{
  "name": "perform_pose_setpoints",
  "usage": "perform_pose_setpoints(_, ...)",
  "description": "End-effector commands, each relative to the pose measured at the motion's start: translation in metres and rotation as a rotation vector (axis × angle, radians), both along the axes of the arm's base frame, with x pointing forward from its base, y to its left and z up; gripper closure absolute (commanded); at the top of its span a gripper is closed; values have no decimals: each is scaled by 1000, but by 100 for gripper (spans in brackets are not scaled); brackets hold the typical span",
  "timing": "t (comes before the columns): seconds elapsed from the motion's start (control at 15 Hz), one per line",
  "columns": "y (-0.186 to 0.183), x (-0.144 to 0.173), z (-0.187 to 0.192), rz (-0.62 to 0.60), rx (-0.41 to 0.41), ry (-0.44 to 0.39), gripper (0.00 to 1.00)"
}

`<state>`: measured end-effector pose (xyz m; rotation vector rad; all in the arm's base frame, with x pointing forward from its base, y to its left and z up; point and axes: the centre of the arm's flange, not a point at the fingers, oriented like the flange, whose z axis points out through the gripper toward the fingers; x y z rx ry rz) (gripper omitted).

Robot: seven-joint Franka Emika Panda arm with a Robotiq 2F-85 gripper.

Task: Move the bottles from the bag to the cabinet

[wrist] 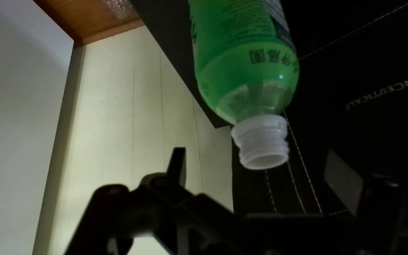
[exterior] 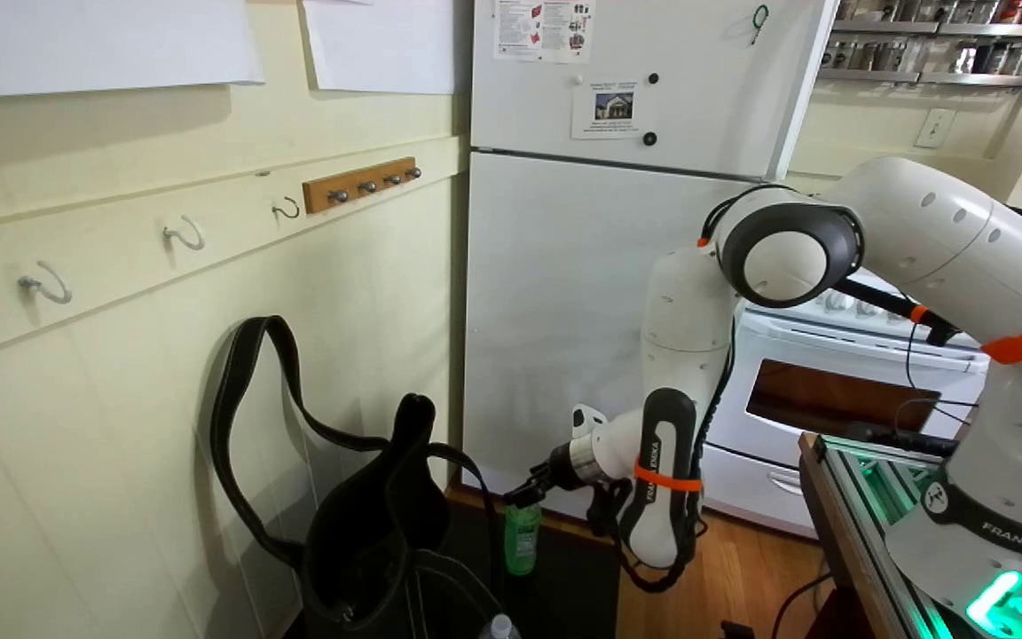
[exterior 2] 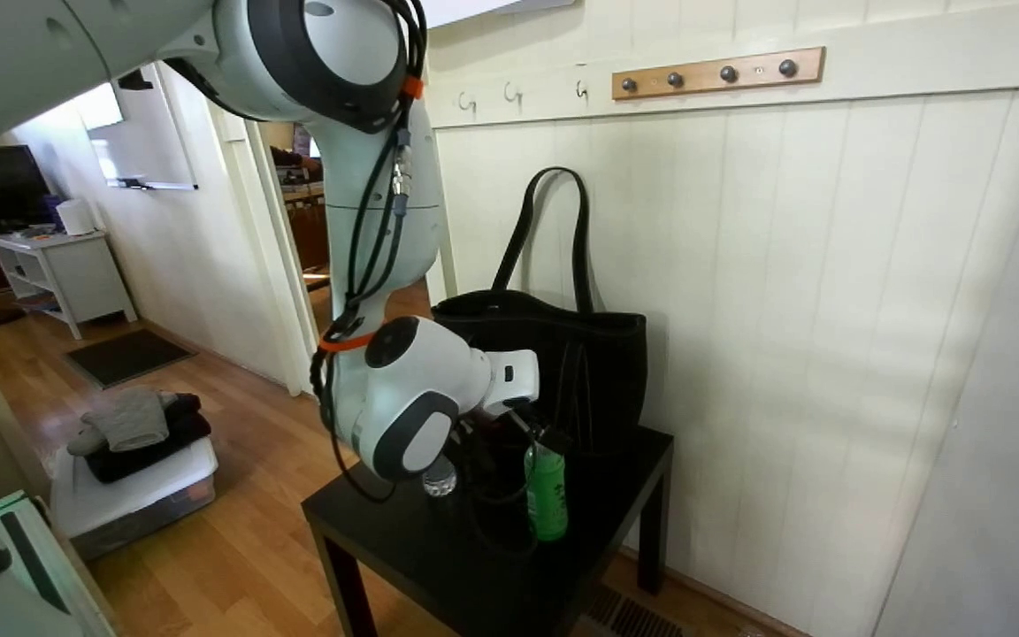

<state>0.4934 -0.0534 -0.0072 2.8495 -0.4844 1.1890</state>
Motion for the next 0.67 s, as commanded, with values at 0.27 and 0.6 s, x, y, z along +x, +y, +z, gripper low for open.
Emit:
perform_pose_setpoints(0.27, 21, -2, 45, 6, -14, -39, 0)
perform_pose_setpoints(0.6, 28, -13, 94, 27, 31, -7, 0)
